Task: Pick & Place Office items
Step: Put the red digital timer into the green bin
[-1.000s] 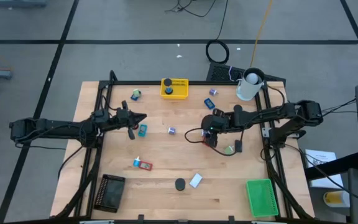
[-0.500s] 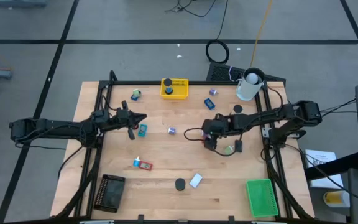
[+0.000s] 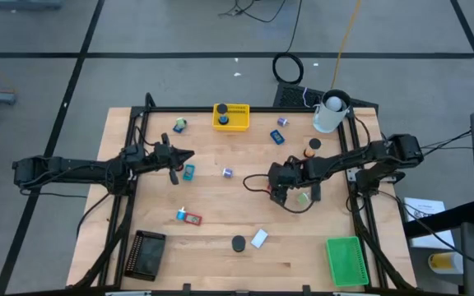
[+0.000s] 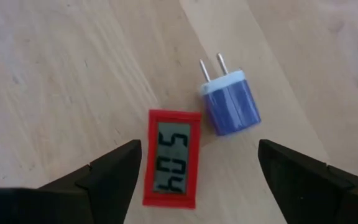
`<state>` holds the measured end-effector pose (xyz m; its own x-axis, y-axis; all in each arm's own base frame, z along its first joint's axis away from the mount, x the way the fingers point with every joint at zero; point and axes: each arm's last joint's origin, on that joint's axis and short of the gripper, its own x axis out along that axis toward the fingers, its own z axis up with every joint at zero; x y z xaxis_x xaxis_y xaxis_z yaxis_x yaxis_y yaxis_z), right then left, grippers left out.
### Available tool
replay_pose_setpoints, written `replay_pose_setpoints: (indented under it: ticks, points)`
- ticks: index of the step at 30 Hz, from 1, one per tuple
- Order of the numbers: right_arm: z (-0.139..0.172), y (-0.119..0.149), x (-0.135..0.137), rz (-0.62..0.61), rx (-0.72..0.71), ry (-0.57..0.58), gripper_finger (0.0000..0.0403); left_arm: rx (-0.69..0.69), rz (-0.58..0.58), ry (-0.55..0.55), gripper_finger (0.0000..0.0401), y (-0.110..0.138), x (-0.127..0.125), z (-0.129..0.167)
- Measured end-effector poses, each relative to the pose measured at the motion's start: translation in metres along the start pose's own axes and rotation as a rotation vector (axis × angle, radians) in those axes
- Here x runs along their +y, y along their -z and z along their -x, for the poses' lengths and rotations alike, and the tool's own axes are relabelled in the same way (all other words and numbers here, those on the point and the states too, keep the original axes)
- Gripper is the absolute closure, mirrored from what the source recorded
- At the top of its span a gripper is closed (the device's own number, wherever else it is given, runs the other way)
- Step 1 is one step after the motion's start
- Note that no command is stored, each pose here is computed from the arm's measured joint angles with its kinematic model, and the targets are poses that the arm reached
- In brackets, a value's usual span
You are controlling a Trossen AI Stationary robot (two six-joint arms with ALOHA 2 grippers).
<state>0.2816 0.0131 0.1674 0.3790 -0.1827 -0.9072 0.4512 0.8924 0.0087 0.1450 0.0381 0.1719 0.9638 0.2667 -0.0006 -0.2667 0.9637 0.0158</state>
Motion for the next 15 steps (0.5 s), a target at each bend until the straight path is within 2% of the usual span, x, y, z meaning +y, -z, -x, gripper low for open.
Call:
replay_pose_setpoints:
  ticks: [10, 15]
  points:
    - [-0.024, 0.003, 0.004, 0.019, 0.050, 0.020, 0.0088, 0.000, 0.002, 0.001, 0.0370, 0.000, 0.000, 0.000]
    - [-0.028, 0.004, 0.005, 0.017, 0.073, -0.021, 0.0101, 0.001, 0.002, 0.000, 0.0370, 0.000, 0.000, 0.000]
